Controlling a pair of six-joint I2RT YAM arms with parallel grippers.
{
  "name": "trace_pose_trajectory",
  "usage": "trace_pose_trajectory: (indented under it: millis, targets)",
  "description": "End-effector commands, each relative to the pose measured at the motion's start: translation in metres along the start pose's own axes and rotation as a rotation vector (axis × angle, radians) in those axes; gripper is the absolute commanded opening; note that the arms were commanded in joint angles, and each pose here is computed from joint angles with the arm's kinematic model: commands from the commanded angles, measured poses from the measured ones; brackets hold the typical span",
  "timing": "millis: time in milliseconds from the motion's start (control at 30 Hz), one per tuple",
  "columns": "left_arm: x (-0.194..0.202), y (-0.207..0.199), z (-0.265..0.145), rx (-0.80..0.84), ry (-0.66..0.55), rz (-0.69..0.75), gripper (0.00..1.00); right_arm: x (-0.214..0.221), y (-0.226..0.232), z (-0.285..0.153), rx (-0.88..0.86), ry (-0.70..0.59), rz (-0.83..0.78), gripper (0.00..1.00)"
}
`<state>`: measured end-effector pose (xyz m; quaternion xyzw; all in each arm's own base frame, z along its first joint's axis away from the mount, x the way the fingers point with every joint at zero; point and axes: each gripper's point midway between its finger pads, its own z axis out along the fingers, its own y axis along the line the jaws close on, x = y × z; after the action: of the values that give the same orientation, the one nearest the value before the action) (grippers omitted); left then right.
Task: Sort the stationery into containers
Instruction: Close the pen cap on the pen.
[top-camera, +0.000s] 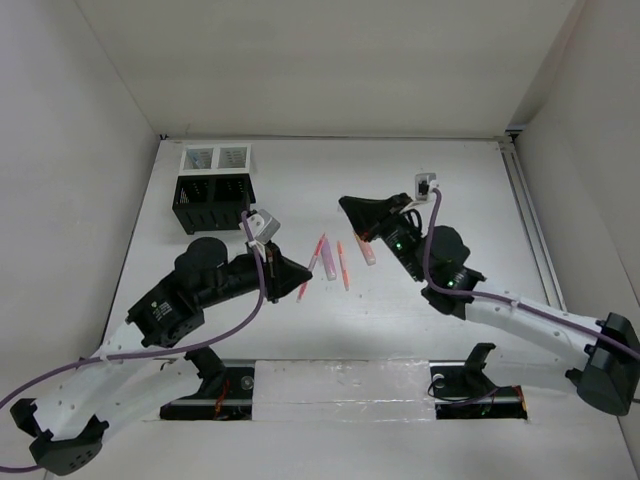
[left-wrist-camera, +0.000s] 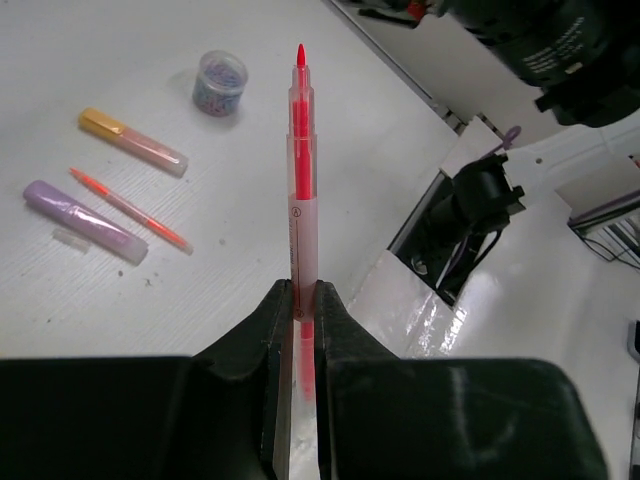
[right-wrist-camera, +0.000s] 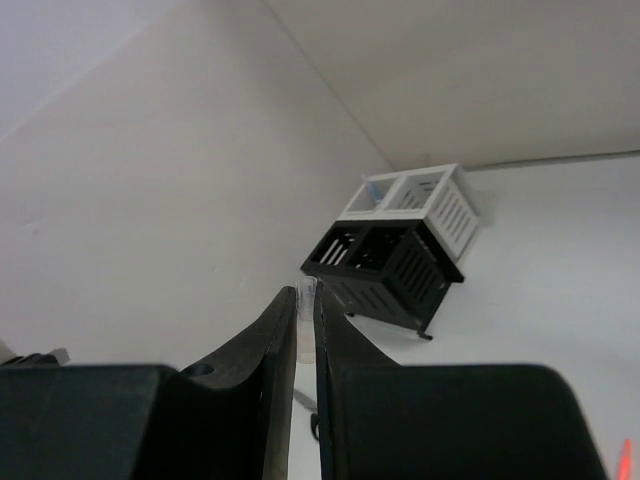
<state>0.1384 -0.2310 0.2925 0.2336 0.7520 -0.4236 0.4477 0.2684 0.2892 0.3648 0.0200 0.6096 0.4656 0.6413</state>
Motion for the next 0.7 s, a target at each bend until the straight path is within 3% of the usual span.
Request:
trace_pose_trajectory:
  millis: [0, 167, 467, 667]
  targets:
    - [-0.002, -0.021, -0.002, 0.129, -0.017, 0.053, 0.0, -0.017, 0.047, 0.004, -0.212, -0.096, 0.047, 0.0]
    - [0.002, -0.015, -0.001, 0.103, -0.009, 0.056, 0.0, -0.018, 0.073, -0.003, -0.369, -0.141, 0.121, 0.0]
    - [0.007, -0.006, 0.006, 0.066, 0.015, 0.055, 0.0, -0.025, 0.083, -0.009, -0.379, -0.118, 0.132, 0.0]
    - [-0.009, 0.01, 0.003, -0.051, -0.063, 0.014, 0.0, -0.015, 0.069, -0.024, -0.325, -0.072, 0.187, 0.0]
